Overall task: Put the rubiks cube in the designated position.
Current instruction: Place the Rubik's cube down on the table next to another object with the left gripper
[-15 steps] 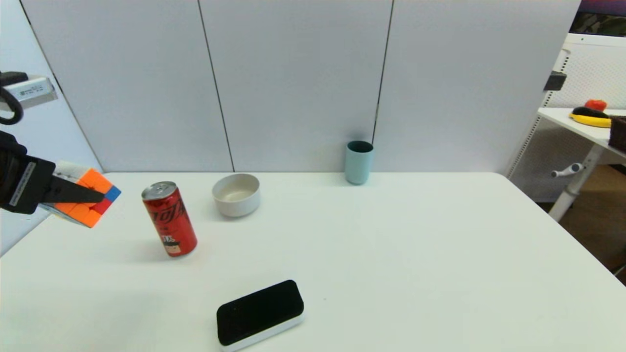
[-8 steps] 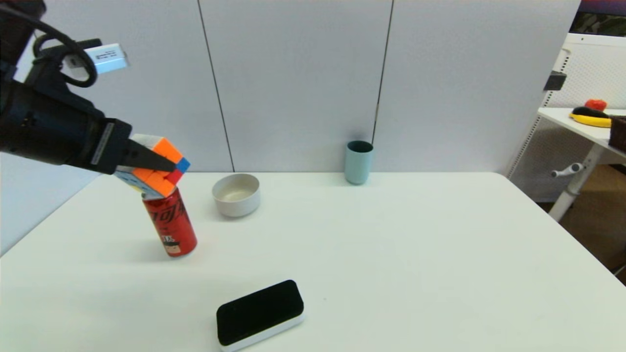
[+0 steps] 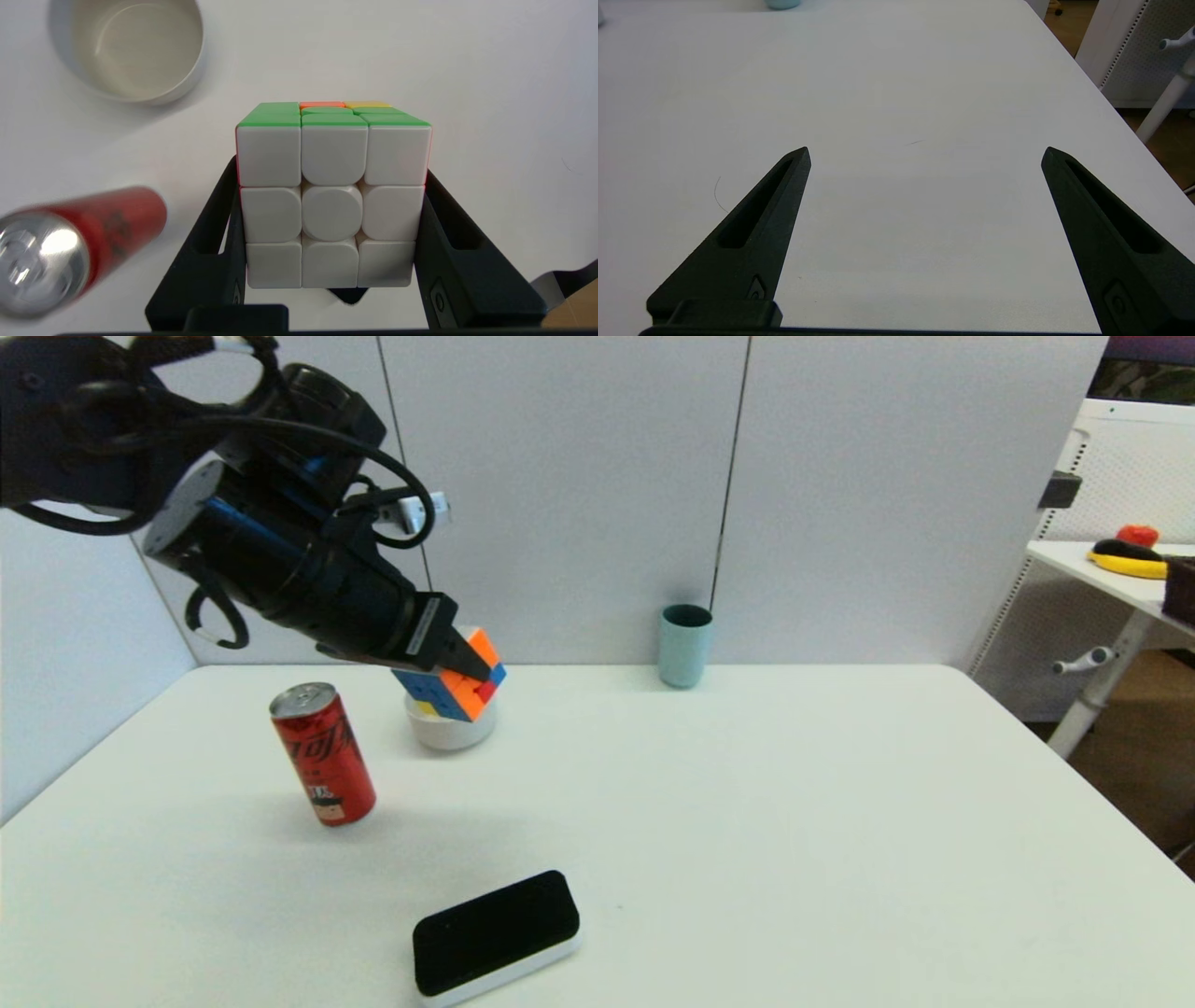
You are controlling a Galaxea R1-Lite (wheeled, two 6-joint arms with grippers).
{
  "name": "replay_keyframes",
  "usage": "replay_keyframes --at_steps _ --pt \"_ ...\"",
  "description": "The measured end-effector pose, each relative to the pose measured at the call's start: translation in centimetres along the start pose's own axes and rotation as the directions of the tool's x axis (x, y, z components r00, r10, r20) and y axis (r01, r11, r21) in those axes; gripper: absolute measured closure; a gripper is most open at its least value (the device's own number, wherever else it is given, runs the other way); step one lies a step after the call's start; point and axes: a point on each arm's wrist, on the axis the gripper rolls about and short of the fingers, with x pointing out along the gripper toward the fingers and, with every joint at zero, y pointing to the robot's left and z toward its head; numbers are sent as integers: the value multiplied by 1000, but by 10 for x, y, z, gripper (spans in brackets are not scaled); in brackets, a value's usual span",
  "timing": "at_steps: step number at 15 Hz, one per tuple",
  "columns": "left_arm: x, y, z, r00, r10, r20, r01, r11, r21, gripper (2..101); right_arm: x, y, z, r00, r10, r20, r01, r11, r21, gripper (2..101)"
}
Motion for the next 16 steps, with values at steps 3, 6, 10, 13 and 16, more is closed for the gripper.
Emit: replay_keyframes --at_steps 3,6,10,13,16 --pt "40 4 12 999 -4 -38 4 1000 10 476 0 0 0 1000 0 0 0 1000 0 43" --pt "86 10 24 1000 -6 -12 6 1000 18 476 0 0 0 1000 0 0 0 1000 0 43" --pt "136 19 29 1000 12 18 -13 1000 24 476 0 0 0 1000 0 0 0 1000 0 43" --pt "162 21 33 995 63 72 -65 997 37 476 0 0 0 1000 0 0 0 1000 -1 43" --pt "177 19 32 991 101 83 -105 994 42 476 0 0 0 1000 0 0 0 1000 0 43"
